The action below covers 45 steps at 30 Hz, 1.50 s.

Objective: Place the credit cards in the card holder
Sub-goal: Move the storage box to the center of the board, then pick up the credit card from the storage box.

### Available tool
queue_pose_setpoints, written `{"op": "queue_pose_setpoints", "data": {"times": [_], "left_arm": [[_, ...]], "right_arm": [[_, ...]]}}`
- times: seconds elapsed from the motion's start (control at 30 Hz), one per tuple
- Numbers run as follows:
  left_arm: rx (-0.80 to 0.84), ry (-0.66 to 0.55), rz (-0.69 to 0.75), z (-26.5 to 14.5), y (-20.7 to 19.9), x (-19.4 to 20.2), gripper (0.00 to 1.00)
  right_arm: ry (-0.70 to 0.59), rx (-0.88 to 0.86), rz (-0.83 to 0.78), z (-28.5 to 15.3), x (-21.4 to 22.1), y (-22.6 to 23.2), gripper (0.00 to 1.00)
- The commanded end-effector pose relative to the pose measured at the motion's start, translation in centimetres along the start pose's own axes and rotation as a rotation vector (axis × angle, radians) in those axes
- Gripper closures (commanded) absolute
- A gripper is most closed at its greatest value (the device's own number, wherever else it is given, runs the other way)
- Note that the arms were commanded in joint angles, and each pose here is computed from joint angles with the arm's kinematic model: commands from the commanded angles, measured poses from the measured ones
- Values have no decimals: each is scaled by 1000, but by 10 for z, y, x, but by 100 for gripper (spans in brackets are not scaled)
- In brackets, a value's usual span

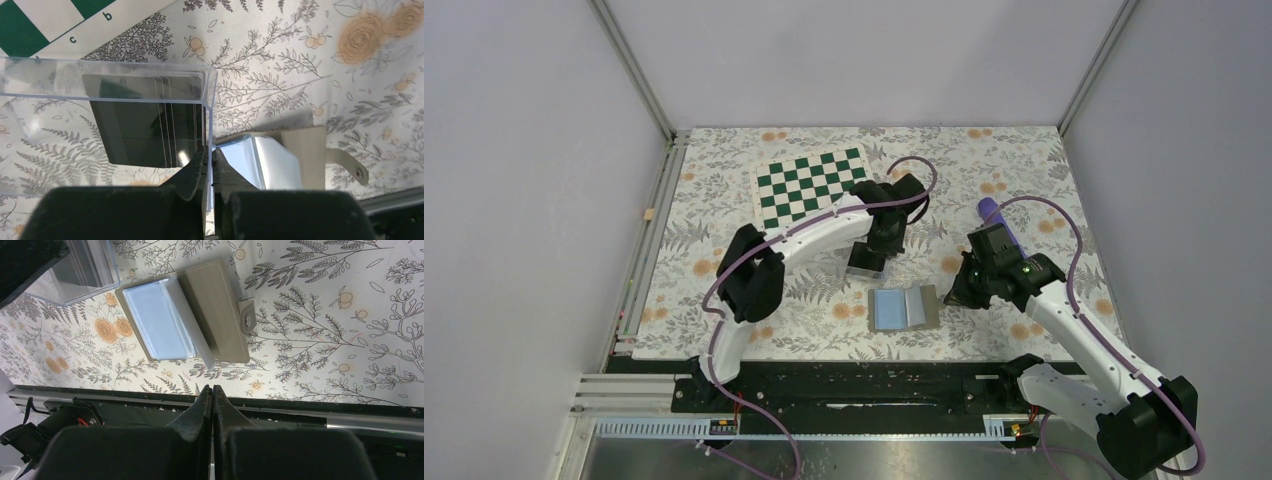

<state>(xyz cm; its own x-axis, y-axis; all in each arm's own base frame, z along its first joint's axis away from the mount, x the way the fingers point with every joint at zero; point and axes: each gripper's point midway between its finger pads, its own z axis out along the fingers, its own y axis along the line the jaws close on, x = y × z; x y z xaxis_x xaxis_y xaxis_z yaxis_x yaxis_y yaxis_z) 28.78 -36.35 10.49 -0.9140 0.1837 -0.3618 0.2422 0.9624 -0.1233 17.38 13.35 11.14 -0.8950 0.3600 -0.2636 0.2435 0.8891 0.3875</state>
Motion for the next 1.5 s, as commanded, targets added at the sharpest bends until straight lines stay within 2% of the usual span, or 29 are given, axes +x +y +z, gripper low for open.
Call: {"op": "queue_pose_setpoints", "data": {"times": [0.0,0.1,0.3,0.4,0.53,0.6,0.7,0.8,0.97,1.23,1.47], "left_arm": [[1,-89,-70,-2,-12,-26,100],[18,-90,-80,6,-18,-28,98],[133,-59,-72,7,-40,-26,67],[251,-79,-50,-12,-56,-29,63],[415,-174,-67,-55,-57,-45,61],[457,-191,-88,-65,-43,-47,61],[434,-188,-107,-66,-6,-43,60],[365,-157,-95,-58,31,-34,60],[236,-67,-73,-25,78,-13,60],[216,-1,-66,15,80,-12,60],[195,50,-71,39,78,-9,59]], "right_arm": [[-1,28,-15,-1,0,-8,100],[0,25,-19,-1,1,-8,100],[3,28,-28,0,1,-9,100],[7,24,-38,-1,-2,-6,92],[4,4,-65,-1,-8,3,88],[-1,-24,-82,-2,-13,12,86],[10,-62,-87,1,-21,27,82],[79,-104,-82,9,-25,48,74],[145,-144,-59,29,-37,75,68],[198,-124,-56,61,-58,99,62],[260,-125,-76,85,-55,112,56]]}}
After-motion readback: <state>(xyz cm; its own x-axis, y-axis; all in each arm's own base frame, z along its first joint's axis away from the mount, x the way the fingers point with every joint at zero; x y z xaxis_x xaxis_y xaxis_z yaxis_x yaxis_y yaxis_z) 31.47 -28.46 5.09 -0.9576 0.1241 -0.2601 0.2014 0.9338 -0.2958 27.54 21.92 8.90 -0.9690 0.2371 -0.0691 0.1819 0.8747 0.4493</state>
